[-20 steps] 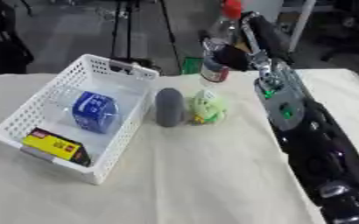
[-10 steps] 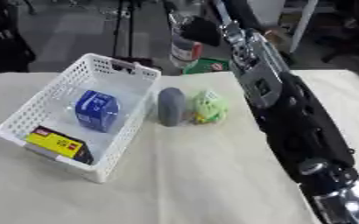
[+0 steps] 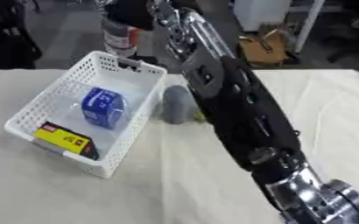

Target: Pick up objects on the table and place them in the box.

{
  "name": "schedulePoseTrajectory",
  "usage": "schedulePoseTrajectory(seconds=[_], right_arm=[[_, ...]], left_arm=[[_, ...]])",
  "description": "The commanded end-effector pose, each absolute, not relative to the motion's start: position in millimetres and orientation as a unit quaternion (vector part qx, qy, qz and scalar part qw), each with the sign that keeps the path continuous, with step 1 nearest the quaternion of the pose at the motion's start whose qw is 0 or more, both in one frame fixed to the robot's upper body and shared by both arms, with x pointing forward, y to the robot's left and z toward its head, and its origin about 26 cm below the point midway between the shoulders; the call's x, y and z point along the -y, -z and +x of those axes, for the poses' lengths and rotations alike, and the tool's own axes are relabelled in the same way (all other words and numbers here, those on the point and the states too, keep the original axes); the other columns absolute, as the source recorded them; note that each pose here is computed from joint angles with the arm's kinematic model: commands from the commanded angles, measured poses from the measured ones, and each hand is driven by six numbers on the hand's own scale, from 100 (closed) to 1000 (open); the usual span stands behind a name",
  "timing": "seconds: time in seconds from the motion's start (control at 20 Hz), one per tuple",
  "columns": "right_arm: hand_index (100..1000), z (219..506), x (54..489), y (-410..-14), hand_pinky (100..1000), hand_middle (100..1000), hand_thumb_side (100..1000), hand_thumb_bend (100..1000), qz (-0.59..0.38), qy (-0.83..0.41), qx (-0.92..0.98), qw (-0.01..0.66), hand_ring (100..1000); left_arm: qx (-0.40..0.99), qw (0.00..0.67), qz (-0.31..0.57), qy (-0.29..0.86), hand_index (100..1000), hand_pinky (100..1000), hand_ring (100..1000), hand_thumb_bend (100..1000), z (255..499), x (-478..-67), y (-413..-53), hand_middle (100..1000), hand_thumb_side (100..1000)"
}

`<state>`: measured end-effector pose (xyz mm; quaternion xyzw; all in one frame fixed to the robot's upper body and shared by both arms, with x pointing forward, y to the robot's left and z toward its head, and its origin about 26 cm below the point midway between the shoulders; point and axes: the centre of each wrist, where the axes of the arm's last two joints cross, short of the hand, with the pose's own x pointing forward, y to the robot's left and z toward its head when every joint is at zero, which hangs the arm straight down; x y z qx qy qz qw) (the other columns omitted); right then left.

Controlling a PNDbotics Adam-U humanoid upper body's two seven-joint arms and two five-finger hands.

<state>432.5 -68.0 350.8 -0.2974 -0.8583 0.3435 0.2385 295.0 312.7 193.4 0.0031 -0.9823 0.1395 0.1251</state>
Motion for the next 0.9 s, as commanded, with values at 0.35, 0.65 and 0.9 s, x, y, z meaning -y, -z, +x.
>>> schedulePoseTrajectory(seconds=[0.35, 0.65, 0.9], right_arm=[[593, 428.3, 22.9, -335.8, 900, 309, 646, 346, -0.280, -0.362, 0.857, 0.236, 863], [596, 432.9, 2.9, -302.1, 901, 306, 613, 362, -0.266, -0.397, 0.840, 0.258, 865], [610, 435.6, -6.6, -281.4, 901, 318, 585, 366, -0.252, -0.430, 0.823, 0.272, 873]], left_arm=[[0.984, 0.115, -0.007, -0.134, 732, 718, 691, 100, 293.3, -309.7, -199.6, 781, 679], [0.984, 0.115, -0.011, -0.135, 732, 718, 692, 100, 293.7, -308.5, -199.5, 782, 679], [0.984, 0.114, -0.012, -0.135, 732, 718, 692, 100, 293.8, -308.2, -199.5, 782, 679]])
